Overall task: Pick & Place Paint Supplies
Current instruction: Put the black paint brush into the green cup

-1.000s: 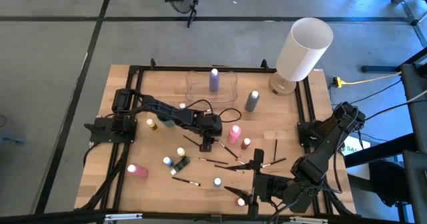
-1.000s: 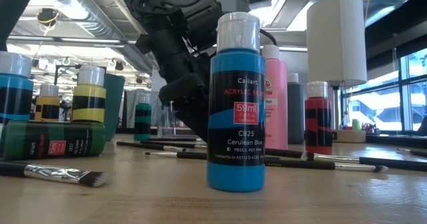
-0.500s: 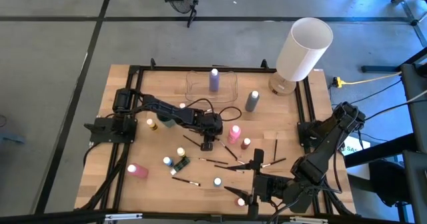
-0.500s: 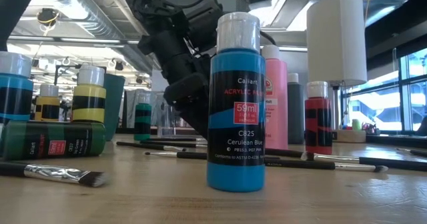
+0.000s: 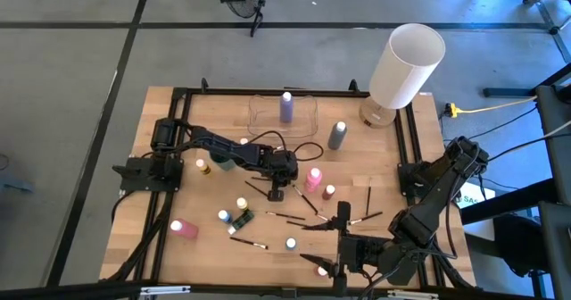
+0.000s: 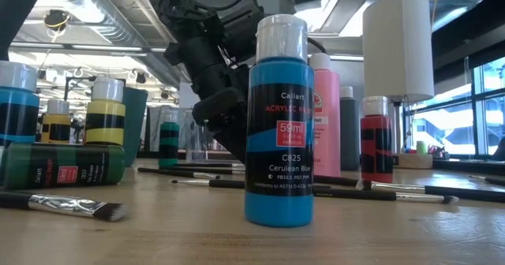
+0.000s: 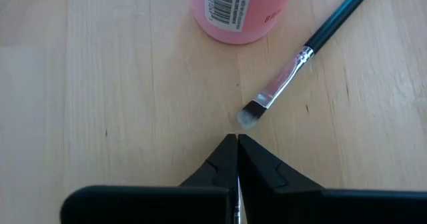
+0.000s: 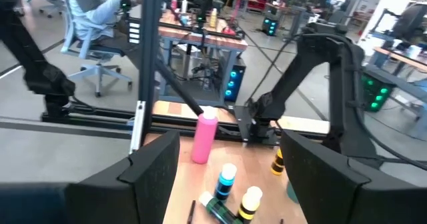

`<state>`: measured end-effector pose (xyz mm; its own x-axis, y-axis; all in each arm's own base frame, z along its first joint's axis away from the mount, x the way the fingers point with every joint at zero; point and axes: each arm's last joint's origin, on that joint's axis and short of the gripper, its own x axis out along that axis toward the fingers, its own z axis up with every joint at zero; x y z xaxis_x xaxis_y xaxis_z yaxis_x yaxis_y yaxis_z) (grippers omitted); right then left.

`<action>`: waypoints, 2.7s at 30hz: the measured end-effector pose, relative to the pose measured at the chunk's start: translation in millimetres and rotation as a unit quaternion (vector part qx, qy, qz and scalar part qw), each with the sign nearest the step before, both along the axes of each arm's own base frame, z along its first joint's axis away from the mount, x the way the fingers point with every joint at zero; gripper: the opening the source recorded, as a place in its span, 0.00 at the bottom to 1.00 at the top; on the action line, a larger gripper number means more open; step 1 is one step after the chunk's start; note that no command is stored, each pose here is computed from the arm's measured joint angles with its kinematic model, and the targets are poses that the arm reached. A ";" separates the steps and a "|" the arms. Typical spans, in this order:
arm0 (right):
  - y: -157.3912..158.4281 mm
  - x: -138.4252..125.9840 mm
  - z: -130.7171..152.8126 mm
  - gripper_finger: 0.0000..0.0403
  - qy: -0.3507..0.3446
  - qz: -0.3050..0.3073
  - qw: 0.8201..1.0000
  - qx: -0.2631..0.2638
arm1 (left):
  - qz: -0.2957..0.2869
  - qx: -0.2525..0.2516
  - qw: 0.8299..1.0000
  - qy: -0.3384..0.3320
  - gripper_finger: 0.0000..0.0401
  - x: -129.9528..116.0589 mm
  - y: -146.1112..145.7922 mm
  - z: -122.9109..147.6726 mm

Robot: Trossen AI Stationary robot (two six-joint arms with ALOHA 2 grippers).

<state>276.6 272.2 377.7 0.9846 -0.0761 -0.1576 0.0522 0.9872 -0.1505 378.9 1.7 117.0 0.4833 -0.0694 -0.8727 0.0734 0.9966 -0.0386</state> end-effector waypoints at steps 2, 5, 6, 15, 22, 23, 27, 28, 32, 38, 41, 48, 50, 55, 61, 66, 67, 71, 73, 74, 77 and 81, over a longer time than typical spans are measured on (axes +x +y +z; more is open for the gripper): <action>0.0 0.2 -0.1 0.65 0.001 0.004 1.000 0.001 | 0.000 0.000 1.000 0.000 0.01 0.0 0.0 0.0; -0.2 0.3 -0.4 0.65 0.002 0.003 1.000 0.004 | 0.002 0.002 1.000 0.001 0.01 -0.1 -0.1 -0.1; -0.2 0.3 -0.3 0.65 0.001 0.002 1.000 0.007 | 0.003 0.002 1.000 0.001 0.01 -0.1 -0.1 -0.1; -0.1 0.3 -0.4 0.65 0.002 0.003 1.000 0.007 | 0.001 0.015 1.000 -0.006 0.00 -0.8 -4.2 5.0; -0.4 0.4 -0.6 0.65 0.003 0.003 1.000 0.006 | -0.004 0.031 0.999 -0.009 0.00 -3.7 -12.2 12.5; -0.4 0.4 -0.7 0.65 0.003 0.003 1.000 0.006 | -0.007 0.034 0.999 -0.009 0.00 -4.2 -13.8 12.7; -0.4 0.4 -0.9 0.65 0.004 0.003 1.000 0.005 | -0.011 0.039 0.999 -0.007 0.00 -1.5 -17.3 17.4; -0.4 0.4 -0.9 0.65 0.004 0.002 1.000 0.007 | -0.014 0.043 0.999 -0.011 0.00 0.3 -18.9 19.7; -0.5 0.4 -1.1 0.65 0.004 0.002 1.000 0.007 | -0.025 0.051 0.998 -0.017 0.00 4.2 -25.6 26.6; -0.7 0.1 -2.5 0.65 0.009 0.001 1.000 0.008 | -0.036 0.093 0.995 -0.021 0.00 11.1 -36.0 41.5; -0.8 0.1 -2.6 0.65 0.010 0.001 1.000 0.010 | -0.042 0.102 0.994 -0.027 0.00 16.0 -38.9 55.4; -0.8 0.0 -2.8 0.65 0.011 0.001 1.000 0.009 | -0.045 0.183 0.981 -0.052 0.00 23.2 -52.0 87.6; -0.2 0.5 -3.7 0.65 0.012 0.002 1.000 0.010 | -0.052 0.197 0.977 -0.062 0.00 19.4 -55.9 98.0; 1.9 3.0 -8.2 0.65 0.021 0.014 1.000 0.013 | -0.028 0.228 0.968 -0.104 0.00 -1.9 -55.3 145.7; 1.9 3.3 -10.0 0.65 0.025 0.013 0.999 0.017 | -0.004 0.217 0.959 -0.184 0.00 -53.0 -46.3 207.3; 3.7 3.0 -11.4 0.65 0.032 0.031 0.999 0.019 | 0.015 0.186 0.942 -0.278 0.00 -107.4 -30.7 243.8; 4.6 3.8 -12.5 0.65 0.033 0.033 0.999 0.020 | 0.018 0.175 0.936 -0.306 0.00 -120.0 -27.0 250.4; 9.5 8.0 -19.9 0.65 0.035 0.033 0.999 0.017 | 0.019 0.126 0.906 -0.405 0.00 -172.0 -18.9 262.9; 11.7 10.1 -23.5 0.65 0.036 0.034 0.999 0.014 | 0.020 0.112 0.881 -0.458 0.00 -195.7 -17.2 265.4; 12.5 11.3 -25.3 0.65 0.037 0.033 0.999 0.012 | 0.021 0.105 0.866 -0.489 0.00 -206.9 -16.2 266.9; 13.2 14.6 -29.6 0.65 0.041 0.031 0.999 0.008 | 0.010 0.083 0.828 -0.554 0.00 -230.1 -14.8 259.9; 13.8 16.3 -32.1 0.65 0.042 0.029 0.999 0.006 | 0.009 0.088 0.796 -0.599 0.00 -242.7 -13.7 232.0</action>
<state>292.9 286.0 345.6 0.9703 -0.0159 -0.2413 -0.0185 0.9900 -0.1399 136.2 -12.0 348.9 0.9756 0.0192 0.2189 -0.0615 0.9802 0.1880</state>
